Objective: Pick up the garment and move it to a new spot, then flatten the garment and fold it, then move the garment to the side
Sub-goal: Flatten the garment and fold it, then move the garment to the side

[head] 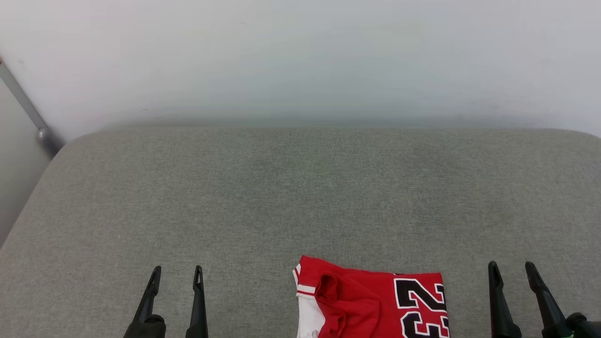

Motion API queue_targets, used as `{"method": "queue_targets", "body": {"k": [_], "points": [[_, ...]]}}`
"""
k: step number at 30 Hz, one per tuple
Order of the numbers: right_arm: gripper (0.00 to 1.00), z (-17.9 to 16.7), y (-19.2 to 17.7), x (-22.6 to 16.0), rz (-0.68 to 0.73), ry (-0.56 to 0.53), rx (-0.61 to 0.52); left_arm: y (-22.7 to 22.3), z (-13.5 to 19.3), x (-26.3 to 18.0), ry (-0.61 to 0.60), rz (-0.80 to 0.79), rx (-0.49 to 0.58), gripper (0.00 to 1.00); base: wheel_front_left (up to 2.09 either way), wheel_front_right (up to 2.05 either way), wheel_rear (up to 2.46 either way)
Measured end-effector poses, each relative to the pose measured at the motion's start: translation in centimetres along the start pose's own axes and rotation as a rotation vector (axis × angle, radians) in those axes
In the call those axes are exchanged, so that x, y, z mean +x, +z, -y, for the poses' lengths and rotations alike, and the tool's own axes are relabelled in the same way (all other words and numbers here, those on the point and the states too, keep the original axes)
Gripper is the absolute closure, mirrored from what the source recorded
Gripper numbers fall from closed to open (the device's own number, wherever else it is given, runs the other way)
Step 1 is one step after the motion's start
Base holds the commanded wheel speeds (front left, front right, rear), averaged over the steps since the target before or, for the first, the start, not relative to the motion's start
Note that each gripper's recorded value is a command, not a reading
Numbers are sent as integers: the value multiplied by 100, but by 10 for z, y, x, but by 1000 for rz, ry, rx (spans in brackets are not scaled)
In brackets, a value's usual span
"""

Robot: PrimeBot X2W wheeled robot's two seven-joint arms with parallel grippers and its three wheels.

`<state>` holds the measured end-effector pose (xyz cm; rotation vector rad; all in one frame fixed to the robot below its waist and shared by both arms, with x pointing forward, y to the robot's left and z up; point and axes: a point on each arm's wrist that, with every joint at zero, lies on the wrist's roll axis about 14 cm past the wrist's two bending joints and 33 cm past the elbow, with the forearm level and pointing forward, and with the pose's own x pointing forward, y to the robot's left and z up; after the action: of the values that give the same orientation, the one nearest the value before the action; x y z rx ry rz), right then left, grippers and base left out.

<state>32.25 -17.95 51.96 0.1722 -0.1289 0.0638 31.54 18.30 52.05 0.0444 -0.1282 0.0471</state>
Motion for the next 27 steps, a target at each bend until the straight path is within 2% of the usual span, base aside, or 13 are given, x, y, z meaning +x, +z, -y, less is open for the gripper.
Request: {"method": "queue_targets", "body": {"k": [7,15,18,21,24,27], "points": [[0,2,16,9,53,-2,-22,-1,1,1,2,-3,-7,0,0,0,0],[0,-14,111,61,335,79,-194,-5,1,2,4,-16,-12,0,0,0,0],[0,-22,132,77,352,130,-256,-6,0,2,6,-19,-13,0,0,0,0],[0,-23,126,94,240,168,-334,-7,0,2,6,-23,-14,0,0,0,0],[0,-16,79,103,-56,197,-311,-8,0,3,8,-26,-15,0,0,0,0],[0,-9,30,94,-370,237,-234,-10,-1,3,11,-34,-15,0,0,0,0]]}}
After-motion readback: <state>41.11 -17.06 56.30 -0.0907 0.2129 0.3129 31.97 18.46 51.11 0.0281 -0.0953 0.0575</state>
